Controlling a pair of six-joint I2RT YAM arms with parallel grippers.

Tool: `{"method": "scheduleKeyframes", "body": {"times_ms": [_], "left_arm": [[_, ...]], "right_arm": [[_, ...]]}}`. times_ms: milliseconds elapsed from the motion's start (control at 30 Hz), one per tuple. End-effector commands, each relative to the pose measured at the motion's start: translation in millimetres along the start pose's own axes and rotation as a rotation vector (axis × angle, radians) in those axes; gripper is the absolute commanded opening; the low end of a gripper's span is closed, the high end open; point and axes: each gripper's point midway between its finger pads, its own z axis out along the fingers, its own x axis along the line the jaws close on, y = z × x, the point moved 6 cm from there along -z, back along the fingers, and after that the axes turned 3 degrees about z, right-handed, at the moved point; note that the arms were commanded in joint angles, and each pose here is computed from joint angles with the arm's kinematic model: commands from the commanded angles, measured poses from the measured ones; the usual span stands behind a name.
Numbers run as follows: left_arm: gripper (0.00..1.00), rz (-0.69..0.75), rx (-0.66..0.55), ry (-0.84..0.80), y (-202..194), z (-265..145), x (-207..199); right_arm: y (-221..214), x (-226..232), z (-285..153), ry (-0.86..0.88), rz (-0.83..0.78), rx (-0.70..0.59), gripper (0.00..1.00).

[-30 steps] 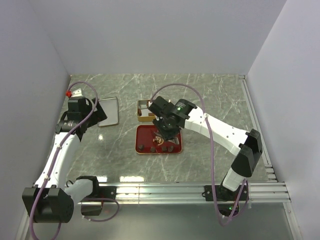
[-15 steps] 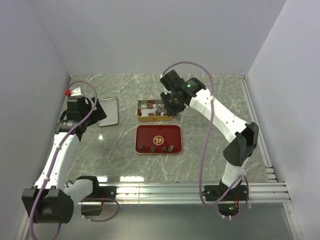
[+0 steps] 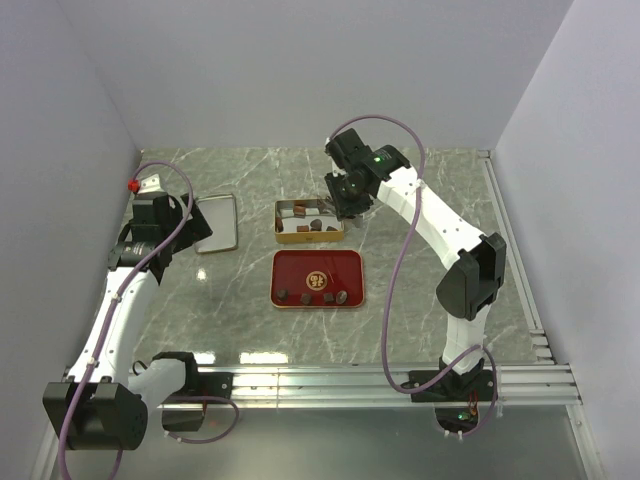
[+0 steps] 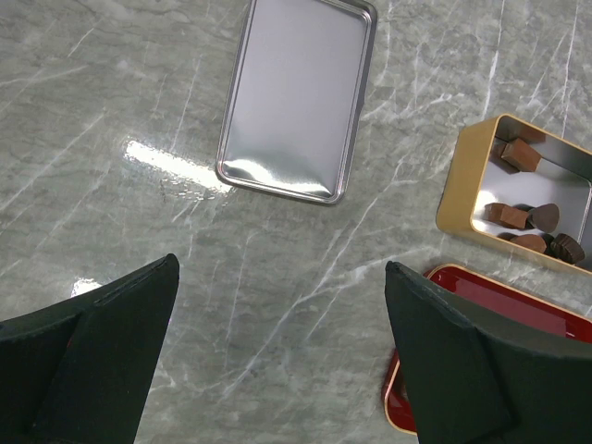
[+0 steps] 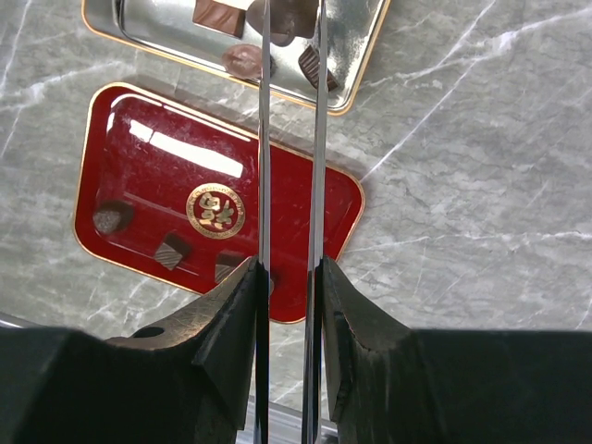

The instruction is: Pack the chocolate

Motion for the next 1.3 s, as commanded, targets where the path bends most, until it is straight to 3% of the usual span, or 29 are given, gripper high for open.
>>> {"method": "scheduleKeyframes", "body": {"times_ms": [0, 300, 800, 1267], "left_arm": [[0.99, -0.003, -0.062, -0.015, 18, -11, -3], [0.99, 0.004, -0.067, -0.02, 22, -10, -5], [0.99, -0.01, -0.063, -0.019, 19, -11, -4], [0.99, -0.018, -0.045, -0.019, 7, -18, 0]], "right_arm": [[13, 0, -10, 0.022, 0.002, -0.071, 0.34], [12, -3, -9, 0.01, 0.004, -0.066, 0.5], [-5, -3, -31, 0.016, -0.014, -0.069, 0.48], [-69, 59, -53, 0.12, -0.124, -0.007, 0.48]]}}
